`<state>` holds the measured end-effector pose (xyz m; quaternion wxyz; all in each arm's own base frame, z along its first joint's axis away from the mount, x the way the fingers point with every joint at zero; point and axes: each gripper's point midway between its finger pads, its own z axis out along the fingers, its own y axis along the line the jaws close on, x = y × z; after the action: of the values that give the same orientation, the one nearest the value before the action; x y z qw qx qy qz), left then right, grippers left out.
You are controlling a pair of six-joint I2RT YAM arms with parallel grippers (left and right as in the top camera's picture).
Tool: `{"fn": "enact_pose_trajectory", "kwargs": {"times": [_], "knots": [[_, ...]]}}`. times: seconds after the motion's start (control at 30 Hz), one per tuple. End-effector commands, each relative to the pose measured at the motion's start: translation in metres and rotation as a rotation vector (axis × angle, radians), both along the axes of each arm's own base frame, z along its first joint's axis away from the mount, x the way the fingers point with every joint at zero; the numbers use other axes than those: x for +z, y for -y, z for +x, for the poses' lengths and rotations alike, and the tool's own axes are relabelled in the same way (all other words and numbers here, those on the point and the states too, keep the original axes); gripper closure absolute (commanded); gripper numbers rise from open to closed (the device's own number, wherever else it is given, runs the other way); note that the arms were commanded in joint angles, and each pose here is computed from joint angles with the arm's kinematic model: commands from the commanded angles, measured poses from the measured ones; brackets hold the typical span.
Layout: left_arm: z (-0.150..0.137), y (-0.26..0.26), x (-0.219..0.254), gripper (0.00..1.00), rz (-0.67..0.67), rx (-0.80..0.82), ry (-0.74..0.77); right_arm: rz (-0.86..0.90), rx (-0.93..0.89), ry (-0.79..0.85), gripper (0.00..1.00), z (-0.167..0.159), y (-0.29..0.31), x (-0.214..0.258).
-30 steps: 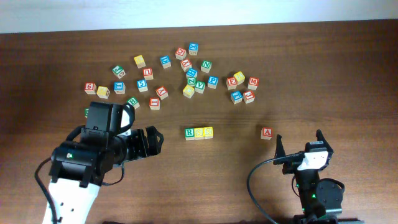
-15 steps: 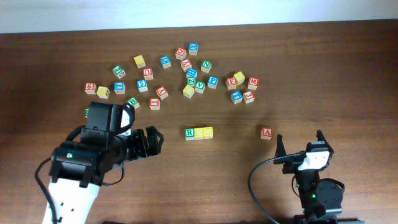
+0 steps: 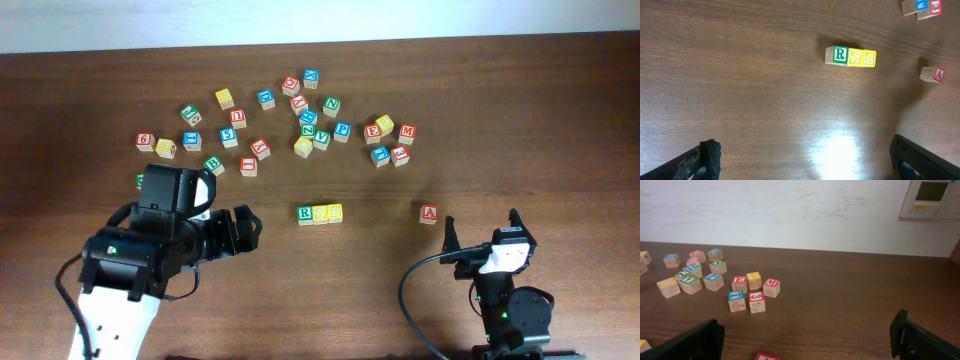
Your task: Spell out RSS
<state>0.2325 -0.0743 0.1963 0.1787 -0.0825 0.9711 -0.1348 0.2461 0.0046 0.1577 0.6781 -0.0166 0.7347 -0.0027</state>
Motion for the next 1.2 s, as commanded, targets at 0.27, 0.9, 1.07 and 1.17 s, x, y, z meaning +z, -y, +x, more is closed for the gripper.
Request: {"fn": "enact_pose_trajectory", "kwargs": {"times": [0.27, 0.9, 1.07, 1.17], "knots": [[-0.009, -0.033, -0.033, 0.01, 0.051, -0.091, 0.533, 0.000, -0.013, 0.002, 0.02, 0.000, 0.003, -0.002], [0.014, -0.078, -0.031, 0.01, 0.246, 0.148, 1.143, 0.000, -0.013, 0.002, 0.02, 0.000, 0.003, -0.002], [0.013, -0.086, -0.041, 0.01, 0.354, 0.115, 1.107, 0.000, -0.013, 0.002, 0.01, 0.000, 0.003, -0.002], [0.013, -0.085, -0.041, 0.01, 0.351, 0.111, 1.106, 0.000, -0.013, 0.002, 0.02, 0.000, 0.003, -0.002]]}}
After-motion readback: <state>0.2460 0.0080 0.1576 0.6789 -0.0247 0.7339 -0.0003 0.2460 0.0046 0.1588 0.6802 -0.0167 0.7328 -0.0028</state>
